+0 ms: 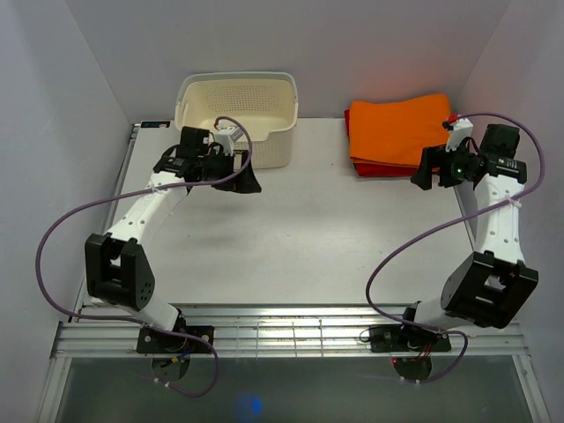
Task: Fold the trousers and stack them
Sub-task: Neatly place the folded trousers to the corner
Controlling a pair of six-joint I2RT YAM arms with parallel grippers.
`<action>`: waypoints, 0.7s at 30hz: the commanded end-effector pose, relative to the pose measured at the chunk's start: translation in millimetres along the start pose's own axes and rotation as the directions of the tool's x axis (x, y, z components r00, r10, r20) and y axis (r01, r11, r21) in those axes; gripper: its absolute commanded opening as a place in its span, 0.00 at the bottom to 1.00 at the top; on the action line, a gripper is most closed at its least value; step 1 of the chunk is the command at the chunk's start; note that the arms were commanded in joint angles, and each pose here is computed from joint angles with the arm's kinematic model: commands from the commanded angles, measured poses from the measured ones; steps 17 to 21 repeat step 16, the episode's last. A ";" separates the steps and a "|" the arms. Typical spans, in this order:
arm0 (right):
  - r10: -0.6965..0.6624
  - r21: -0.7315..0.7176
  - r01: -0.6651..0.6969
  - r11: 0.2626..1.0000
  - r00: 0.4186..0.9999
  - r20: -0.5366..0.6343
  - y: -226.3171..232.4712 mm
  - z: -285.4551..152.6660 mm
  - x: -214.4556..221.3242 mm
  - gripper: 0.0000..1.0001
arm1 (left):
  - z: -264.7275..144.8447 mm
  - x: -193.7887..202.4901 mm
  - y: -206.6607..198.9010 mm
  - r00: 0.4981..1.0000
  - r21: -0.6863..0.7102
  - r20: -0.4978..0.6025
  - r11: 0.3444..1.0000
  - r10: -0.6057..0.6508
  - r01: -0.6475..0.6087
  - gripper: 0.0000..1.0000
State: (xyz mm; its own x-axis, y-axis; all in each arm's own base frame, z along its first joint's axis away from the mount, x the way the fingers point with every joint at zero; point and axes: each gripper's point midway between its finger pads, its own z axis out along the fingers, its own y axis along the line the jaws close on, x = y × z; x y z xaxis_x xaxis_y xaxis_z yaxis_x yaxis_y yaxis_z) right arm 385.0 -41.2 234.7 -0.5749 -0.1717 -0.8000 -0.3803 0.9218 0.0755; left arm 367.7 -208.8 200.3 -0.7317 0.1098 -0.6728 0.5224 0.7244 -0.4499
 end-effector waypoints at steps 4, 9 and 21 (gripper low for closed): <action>0.048 -0.170 -0.068 0.983 0.992 -0.115 78.3 -30.6 76.6 0.90 | -56.3 56.7 32.0 1.000 -0.120 -0.025 0.993 -0.014 0.011 0.98; 0.020 -0.154 -0.041 0.987 0.991 -0.131 98.9 -38.8 118.0 0.90 | -76.7 74.2 36.2 0.998 -0.197 -0.004 0.979 0.058 -0.058 0.98; -0.004 -0.164 -0.013 0.986 0.995 -0.104 112.8 -49.4 123.2 0.90 | -84.1 80.6 31.2 0.999 -0.206 0.008 0.977 0.052 -0.049 0.98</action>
